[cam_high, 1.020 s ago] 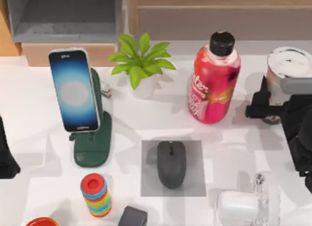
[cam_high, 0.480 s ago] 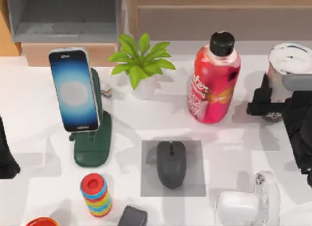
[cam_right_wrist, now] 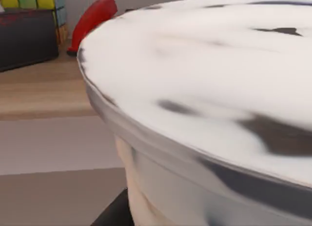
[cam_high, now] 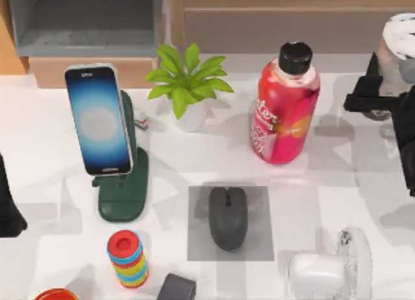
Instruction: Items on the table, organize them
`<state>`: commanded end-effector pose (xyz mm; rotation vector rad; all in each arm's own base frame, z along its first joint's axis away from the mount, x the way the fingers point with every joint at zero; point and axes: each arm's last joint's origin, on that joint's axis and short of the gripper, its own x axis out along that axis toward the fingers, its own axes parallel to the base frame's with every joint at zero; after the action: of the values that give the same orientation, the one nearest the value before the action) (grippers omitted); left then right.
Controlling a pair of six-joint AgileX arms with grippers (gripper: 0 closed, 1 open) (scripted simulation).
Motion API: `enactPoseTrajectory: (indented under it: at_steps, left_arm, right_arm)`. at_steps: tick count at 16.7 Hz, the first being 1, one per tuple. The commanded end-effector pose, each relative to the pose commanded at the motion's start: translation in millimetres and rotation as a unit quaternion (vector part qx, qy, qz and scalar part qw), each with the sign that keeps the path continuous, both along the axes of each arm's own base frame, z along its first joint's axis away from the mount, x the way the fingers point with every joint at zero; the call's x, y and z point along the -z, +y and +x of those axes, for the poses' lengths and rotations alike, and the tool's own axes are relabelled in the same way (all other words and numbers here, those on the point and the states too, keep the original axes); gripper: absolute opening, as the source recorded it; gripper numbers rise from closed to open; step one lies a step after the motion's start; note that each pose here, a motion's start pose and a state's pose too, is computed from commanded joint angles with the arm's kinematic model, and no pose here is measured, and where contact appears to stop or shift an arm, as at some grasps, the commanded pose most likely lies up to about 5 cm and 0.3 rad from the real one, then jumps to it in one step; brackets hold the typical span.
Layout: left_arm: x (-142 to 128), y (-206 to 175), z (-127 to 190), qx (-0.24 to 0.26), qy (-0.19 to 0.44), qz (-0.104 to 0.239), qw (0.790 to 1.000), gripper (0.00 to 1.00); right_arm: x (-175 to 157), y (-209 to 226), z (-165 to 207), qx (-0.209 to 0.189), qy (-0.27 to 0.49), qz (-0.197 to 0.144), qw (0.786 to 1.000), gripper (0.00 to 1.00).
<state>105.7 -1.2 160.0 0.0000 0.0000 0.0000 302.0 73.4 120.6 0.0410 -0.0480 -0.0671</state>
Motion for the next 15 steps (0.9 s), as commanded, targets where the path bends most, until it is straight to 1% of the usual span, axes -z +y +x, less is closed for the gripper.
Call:
enactPoseTrajectory:
  at_steps: [3, 7, 10, 15]
  left_arm:
    - [0, 0, 0, 0.000, 0.000, 0.000, 1.000, 1.00]
    - [0, 0, 0, 0.000, 0.000, 0.000, 1.000, 1.00]
    - [0, 0, 0, 0.000, 0.000, 0.000, 1.000, 1.00]
    - [0, 0, 0, 0.000, 0.000, 0.000, 1.000, 1.00]
  right_arm:
    - [-33, -12, 24, 0.007, -0.046, 0.008, 0.999, 0.00]
    - [-76, -35, 57, 0.009, -0.080, 0.006, 0.997, 0.00]
    - [-98, -59, 79, 0.009, -0.071, -0.003, 0.997, 0.00]
    - [-117, -104, 114, 0.002, -0.019, -0.016, 1.000, 0.00]
